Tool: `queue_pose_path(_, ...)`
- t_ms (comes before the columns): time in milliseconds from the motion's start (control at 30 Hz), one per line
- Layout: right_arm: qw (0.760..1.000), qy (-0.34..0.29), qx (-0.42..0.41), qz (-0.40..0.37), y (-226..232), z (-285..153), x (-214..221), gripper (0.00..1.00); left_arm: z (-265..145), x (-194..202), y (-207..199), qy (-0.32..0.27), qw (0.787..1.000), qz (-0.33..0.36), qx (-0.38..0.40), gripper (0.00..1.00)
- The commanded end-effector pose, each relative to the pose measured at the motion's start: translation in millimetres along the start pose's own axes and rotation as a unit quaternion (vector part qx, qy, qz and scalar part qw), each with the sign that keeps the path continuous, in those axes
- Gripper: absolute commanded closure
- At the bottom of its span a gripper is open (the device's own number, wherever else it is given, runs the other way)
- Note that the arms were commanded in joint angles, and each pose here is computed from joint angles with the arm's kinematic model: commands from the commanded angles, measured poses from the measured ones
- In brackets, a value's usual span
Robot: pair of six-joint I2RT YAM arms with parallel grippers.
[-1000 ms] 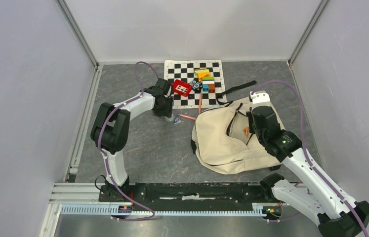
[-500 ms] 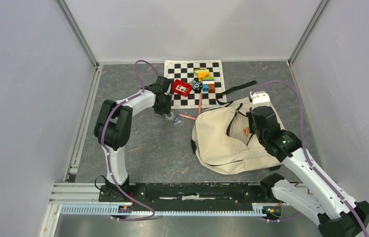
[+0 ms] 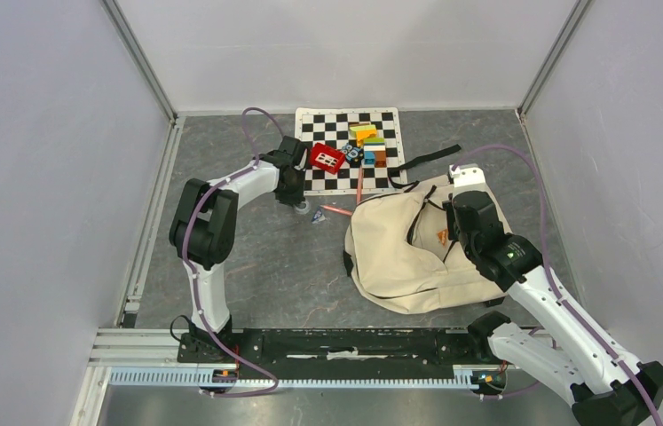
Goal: Pack the student bag
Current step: Pick up the stationery from the center of the board, then place the stationery in the student bag.
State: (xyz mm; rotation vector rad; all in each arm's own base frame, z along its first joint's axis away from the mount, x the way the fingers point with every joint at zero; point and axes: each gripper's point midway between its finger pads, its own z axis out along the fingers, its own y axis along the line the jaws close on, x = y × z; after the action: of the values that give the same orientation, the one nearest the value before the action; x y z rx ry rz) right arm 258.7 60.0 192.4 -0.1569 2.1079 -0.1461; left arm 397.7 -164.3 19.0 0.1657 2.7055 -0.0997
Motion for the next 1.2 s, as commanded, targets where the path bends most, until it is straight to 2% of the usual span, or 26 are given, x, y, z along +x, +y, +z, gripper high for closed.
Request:
queue_pose_path(0,0.999,-0.042,-0.003,0.027,-1,-7,-24,1.00,-4,4,0,0.009,1.000,0.011,0.005,0.85)
queue_pose_path(167,0.999,-0.043,-0.003,0.029,-2,-8,-25,1.00,-27,-4,-6,-0.025,0.999,-0.003,0.026,0.88)
queue_pose_path(333,0.998,-0.056,-0.001,0.042,-3,-11,-29,1.00,-66,-10,-40,-0.058,0.991,-0.031,0.113,0.87)
queue_pose_path(433,0.997,-0.060,-0.002,0.044,-3,-11,-33,1.00,-91,-3,-64,-0.078,0.987,-0.029,0.137,0.88)
queue_pose_path(600,0.997,-0.061,-0.007,0.049,0,-9,-34,1.00,-134,15,-127,-0.113,0.974,-0.020,0.193,0.88)
queue_pose_path(833,0.995,-0.075,-0.030,0.064,10,-8,-41,1.00,-179,30,-246,-0.133,0.946,-0.002,0.294,0.88)
queue_pose_path(1000,0.994,-0.080,-0.030,0.065,10,-10,-47,1.00,-181,36,-302,-0.126,0.939,0.011,0.321,0.88)
queue_pose_path(1167,0.993,-0.086,-0.033,0.068,10,-11,-50,1.00,-178,30,-334,-0.127,0.933,0.010,0.337,0.88)
